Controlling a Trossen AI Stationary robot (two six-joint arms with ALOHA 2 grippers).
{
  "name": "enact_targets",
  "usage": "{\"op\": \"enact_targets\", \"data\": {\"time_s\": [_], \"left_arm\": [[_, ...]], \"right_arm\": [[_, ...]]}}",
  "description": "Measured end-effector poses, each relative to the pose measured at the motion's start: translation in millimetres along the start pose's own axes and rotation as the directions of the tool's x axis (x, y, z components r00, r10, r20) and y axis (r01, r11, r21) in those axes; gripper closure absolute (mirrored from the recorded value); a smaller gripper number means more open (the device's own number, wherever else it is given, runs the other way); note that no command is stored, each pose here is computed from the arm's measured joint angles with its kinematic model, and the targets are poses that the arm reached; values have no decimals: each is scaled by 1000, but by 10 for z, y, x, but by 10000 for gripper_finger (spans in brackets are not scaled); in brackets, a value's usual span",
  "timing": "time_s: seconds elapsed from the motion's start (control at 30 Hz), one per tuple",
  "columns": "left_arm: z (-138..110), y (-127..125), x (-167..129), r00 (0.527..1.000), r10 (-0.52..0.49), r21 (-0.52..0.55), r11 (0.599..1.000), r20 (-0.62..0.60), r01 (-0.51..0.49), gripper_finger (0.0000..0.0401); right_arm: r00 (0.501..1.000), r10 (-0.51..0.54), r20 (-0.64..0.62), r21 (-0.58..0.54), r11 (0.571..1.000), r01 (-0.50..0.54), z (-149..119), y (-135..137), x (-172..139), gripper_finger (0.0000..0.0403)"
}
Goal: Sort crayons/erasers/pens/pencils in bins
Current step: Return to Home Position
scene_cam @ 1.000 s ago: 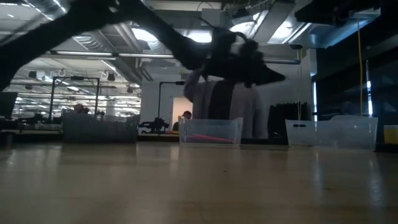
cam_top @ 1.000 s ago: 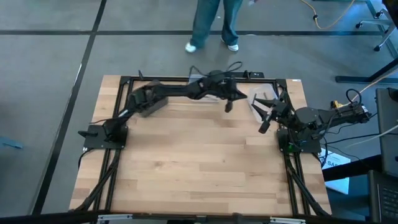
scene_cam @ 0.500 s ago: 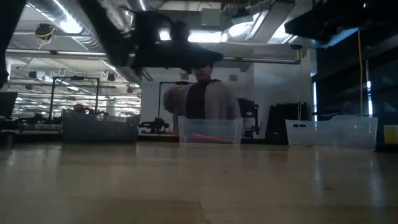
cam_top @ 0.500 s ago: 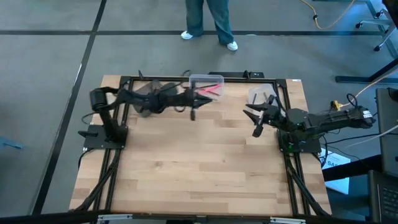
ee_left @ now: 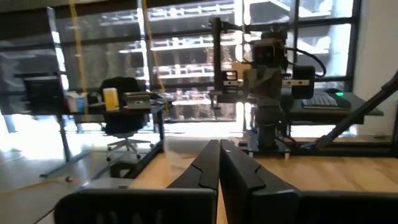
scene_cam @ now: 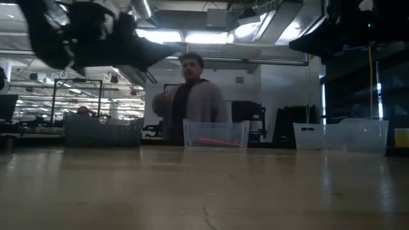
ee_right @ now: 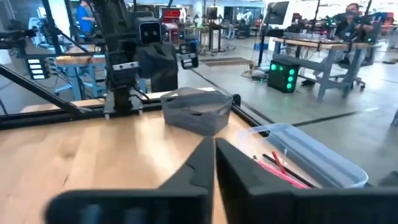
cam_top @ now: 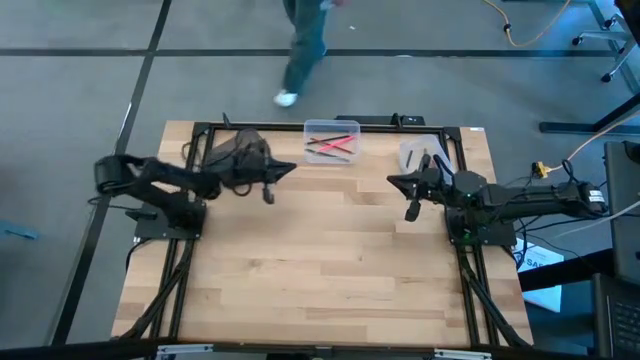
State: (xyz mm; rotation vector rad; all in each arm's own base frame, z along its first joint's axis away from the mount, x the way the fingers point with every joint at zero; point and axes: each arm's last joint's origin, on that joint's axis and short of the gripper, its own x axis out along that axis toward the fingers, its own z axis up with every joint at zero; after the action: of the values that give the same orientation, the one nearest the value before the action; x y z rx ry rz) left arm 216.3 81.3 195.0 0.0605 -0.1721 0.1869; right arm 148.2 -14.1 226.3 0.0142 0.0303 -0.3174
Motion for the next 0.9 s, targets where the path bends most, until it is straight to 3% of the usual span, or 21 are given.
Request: {"op": "enact_targets", "data": {"time_s": [0.3,0.5,0.9], "left_arm": [[27,-141,-767,993,44,-8,999,110,-44,400],[122,-159,-894,991,62,-10,998,115,-61,399],[215,-201,-1031,991,8,-35,999,132,-4,398]], "right_arm": [[995,79,66,14,997,-80,173,14,-8,397],[992,84,95,-65,995,-78,393,7,-32,396],[988,152,34,-51,987,-150,339,-18,-32,400]]}}
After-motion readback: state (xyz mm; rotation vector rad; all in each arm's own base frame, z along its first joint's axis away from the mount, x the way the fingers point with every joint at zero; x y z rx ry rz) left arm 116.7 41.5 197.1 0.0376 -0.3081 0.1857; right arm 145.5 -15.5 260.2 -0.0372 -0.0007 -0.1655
